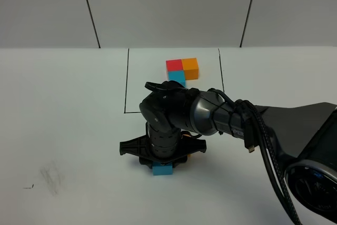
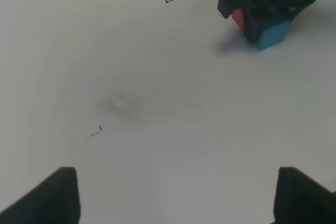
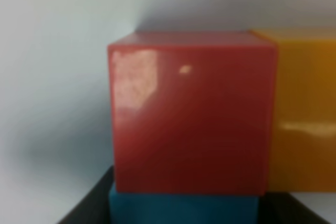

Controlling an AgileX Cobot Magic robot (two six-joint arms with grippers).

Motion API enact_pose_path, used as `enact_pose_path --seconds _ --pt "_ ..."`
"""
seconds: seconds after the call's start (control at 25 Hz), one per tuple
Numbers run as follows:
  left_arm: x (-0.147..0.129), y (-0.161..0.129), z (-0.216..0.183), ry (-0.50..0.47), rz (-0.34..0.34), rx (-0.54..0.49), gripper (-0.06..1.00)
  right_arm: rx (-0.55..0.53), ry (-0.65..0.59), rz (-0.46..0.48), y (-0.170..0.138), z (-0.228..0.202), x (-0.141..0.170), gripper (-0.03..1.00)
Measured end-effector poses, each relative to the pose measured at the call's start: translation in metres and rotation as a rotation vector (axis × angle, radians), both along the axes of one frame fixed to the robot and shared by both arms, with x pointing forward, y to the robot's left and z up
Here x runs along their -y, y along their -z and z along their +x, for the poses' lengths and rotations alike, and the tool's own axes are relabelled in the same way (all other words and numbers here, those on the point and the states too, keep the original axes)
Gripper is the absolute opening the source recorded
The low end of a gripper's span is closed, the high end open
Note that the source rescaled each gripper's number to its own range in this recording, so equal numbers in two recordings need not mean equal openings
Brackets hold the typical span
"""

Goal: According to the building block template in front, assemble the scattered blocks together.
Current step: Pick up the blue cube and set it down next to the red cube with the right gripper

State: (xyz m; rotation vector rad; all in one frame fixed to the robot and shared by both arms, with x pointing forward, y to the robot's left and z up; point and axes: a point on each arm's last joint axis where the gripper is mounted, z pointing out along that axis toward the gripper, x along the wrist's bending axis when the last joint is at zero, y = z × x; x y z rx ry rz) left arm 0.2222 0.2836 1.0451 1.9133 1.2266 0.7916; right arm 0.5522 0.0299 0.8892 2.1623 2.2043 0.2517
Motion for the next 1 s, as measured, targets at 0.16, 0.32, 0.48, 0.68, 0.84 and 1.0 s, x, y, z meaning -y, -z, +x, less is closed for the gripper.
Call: enact_pose_path --seconds 0.16,0.32,0.48,0.68,0.84,1.0 --pt "0.0000 0.0000 0.0000 0.000 0.000 0.000 0.85 -0.008 -0.014 -0.002 0.0001 0.0006 0.0013 0.19" --pt "0.0000 0.0000 0.0000 0.000 0.000 0.000 0.85 -0.010 -0.017 -0.003 0.0001 0.0004 0.0014 0.19" --pt "0.0000 0.0000 0.0000 0.000 0.000 0.000 0.85 -0.019 -0.042 0.011 0.0004 0.0004 0.0007 0.19" --pt "0.0000 0.0000 0.0000 0.000 0.000 0.000 0.85 -0.031 -0.097 0.058 -0.0001 -0.0011 -0.0040 0.19" --pt "0.0000 0.0000 0.0000 0.000 0.000 0.000 0.85 -0.033 -0.103 0.069 -0.0001 -0.0014 -0.0050 0.19" --pt "0.0000 0.0000 0.0000 0.000 0.000 0.000 0.85 -0.026 -0.082 0.049 0.0001 -0.0010 -0.0035 0.19"
